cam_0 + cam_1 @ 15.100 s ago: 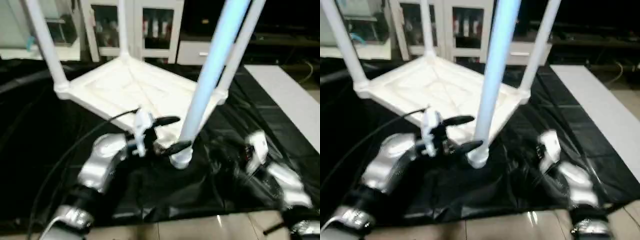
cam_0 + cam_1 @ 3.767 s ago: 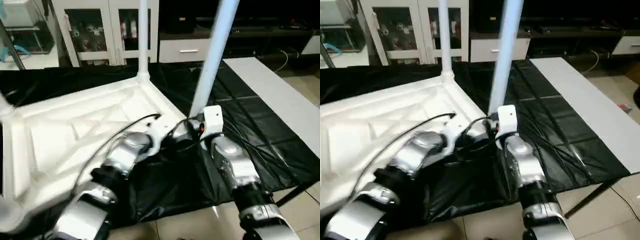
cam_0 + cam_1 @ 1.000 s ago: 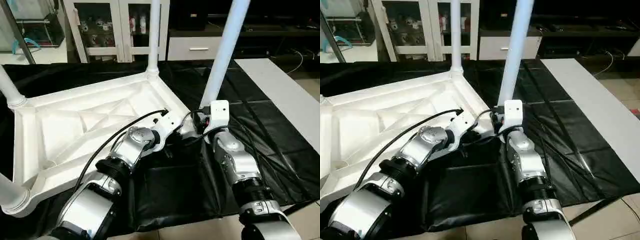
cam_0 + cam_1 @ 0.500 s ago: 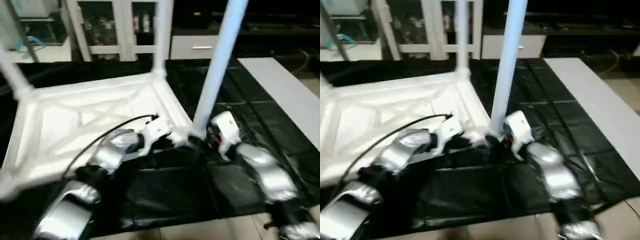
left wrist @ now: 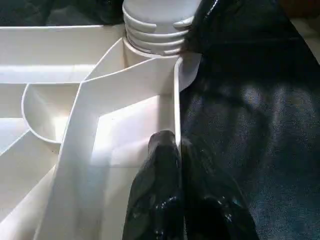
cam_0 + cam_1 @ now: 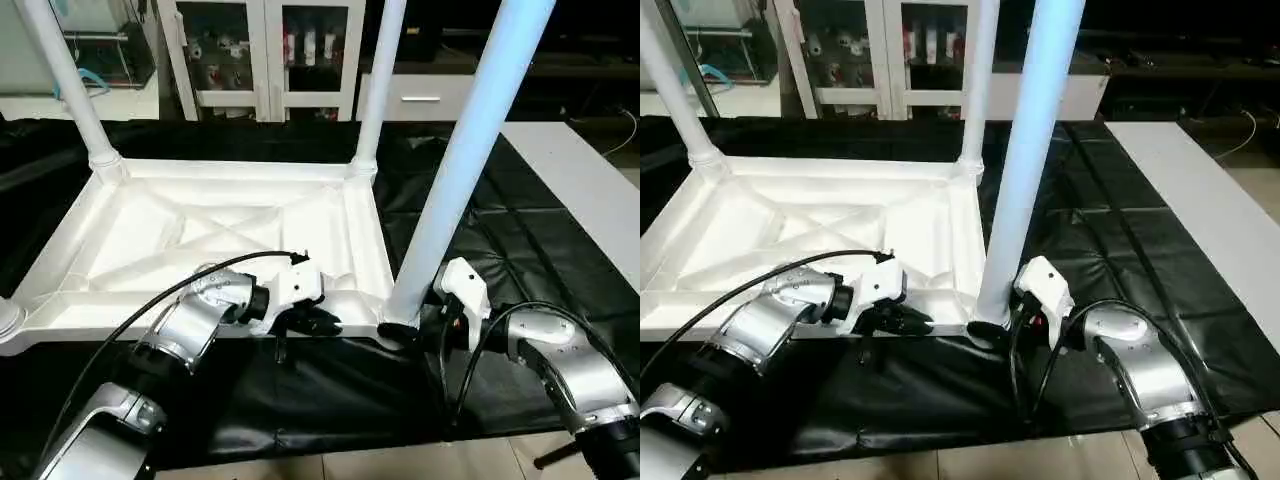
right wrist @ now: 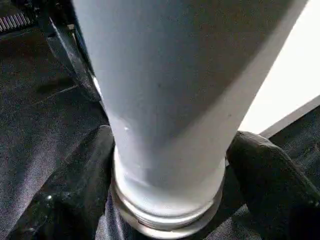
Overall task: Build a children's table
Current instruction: Rotate leg to tighten
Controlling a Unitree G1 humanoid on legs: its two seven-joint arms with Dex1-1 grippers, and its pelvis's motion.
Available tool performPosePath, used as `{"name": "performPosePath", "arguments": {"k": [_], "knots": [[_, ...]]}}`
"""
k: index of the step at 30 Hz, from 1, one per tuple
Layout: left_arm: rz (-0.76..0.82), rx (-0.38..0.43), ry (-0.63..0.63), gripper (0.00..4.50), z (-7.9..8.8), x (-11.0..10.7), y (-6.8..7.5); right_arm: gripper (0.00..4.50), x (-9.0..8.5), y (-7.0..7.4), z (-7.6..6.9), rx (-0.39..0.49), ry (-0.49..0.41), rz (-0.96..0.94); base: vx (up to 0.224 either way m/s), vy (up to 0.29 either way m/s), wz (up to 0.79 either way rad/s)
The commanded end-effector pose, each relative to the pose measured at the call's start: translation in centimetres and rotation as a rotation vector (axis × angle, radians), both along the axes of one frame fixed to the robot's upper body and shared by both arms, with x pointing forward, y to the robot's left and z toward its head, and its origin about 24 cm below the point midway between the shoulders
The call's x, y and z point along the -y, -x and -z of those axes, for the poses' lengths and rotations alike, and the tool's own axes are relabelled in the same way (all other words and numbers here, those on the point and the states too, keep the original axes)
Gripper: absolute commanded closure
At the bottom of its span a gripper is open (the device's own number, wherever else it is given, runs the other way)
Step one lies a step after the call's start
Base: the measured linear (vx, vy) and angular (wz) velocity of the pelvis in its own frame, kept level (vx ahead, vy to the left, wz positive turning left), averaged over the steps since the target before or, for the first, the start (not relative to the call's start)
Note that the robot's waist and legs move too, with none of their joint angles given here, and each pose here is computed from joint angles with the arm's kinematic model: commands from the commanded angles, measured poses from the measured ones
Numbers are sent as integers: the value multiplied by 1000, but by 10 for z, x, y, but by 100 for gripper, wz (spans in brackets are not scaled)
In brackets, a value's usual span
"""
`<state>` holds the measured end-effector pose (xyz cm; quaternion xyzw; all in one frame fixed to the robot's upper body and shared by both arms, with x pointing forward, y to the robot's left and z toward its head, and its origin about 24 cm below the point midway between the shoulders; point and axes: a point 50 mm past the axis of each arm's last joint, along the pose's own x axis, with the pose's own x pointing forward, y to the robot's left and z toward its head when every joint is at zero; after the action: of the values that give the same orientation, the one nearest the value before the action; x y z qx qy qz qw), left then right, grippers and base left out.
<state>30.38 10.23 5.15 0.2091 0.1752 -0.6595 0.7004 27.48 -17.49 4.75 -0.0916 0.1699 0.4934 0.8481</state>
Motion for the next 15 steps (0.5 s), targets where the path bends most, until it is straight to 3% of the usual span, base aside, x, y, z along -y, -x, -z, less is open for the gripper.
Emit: {"name": "performPosePath", "arguments": {"k": [1,7,15], "knots": [[91,-15,10,450,-4,8,7,115,5,-4,-7,10,-37,14,0,0,0],[88,-21,6,450,-4,5,8,168,5,-2,-7,-5,-53,-2,0,0,0],[89,-34,2,450,-3,4,10,180,3,-2,-6,-17,-68,-13,0,0,0]]}}
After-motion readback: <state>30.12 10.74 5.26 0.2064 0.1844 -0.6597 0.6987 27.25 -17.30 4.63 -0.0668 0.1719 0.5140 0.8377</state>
